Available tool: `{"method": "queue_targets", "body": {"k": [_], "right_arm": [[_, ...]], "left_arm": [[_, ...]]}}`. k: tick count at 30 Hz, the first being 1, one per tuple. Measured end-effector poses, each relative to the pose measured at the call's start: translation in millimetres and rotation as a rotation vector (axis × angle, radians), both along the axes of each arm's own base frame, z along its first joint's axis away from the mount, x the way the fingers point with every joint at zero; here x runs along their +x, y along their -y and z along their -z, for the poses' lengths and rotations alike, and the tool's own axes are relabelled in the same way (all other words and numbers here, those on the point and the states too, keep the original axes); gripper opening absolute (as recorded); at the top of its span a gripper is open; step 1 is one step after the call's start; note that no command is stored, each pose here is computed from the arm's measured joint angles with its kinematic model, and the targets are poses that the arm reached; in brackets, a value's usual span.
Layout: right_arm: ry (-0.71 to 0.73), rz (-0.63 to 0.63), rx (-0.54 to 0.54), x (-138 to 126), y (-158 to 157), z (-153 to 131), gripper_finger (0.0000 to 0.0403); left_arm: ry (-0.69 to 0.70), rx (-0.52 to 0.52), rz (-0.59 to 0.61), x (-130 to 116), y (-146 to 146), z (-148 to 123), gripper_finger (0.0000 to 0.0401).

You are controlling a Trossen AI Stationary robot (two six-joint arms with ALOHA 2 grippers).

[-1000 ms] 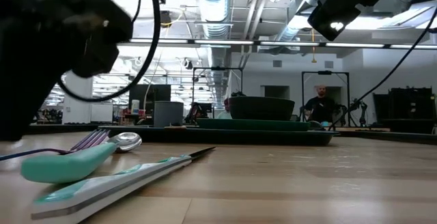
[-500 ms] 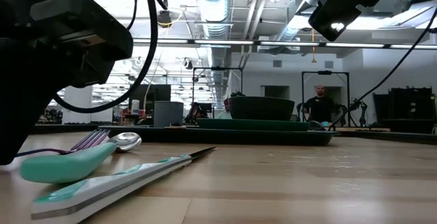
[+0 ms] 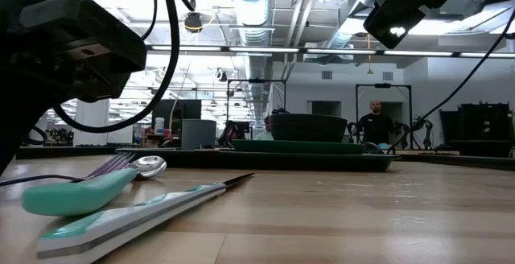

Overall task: Set up tray
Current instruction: Put the blue fork on the black napkin on the dark green tray

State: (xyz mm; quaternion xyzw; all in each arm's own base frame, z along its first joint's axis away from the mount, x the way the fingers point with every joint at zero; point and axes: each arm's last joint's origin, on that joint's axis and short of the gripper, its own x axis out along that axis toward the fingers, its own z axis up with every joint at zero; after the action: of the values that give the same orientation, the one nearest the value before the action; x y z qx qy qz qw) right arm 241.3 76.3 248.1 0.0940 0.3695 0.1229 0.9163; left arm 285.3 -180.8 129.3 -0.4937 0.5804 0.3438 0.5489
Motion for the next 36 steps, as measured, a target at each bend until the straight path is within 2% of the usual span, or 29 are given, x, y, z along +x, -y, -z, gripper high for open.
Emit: {"method": "queue_targets", "body": {"k": [8, 16, 18, 20, 27, 36], "right_arm": [[0.0, 0.007, 0.0, 1, 2, 0, 0.0064], [0.0, 0.027, 0.0, 2, 7, 0, 0.0064], [0.0, 0.031, 0.0, 2, 8, 0, 0.0064], [0.0, 0.032, 0.0, 2, 8, 0, 0.0064], [-0.003, 0.027, -0.006, 2, 8, 0, 0.0064], [-0.025, 0.026, -0.013, 1, 8, 2, 0.0064]], "left_arm": [[-0.01, 0.016, -0.007, -1, 0, 0, 0.0003], [-0.003, 0.064, -0.139, -5, -4, -7, 0.0001], [0.016, 0.102, -0.162, -7, -6, -12, 0.0001], [0.036, 0.194, -0.199, -10, -14, -16, 0.0], [0.135, 0.234, -0.271, -16, -33, -54, 0.0], [0.222, 0.373, -0.33, -33, -99, -112, 0.0]]}}
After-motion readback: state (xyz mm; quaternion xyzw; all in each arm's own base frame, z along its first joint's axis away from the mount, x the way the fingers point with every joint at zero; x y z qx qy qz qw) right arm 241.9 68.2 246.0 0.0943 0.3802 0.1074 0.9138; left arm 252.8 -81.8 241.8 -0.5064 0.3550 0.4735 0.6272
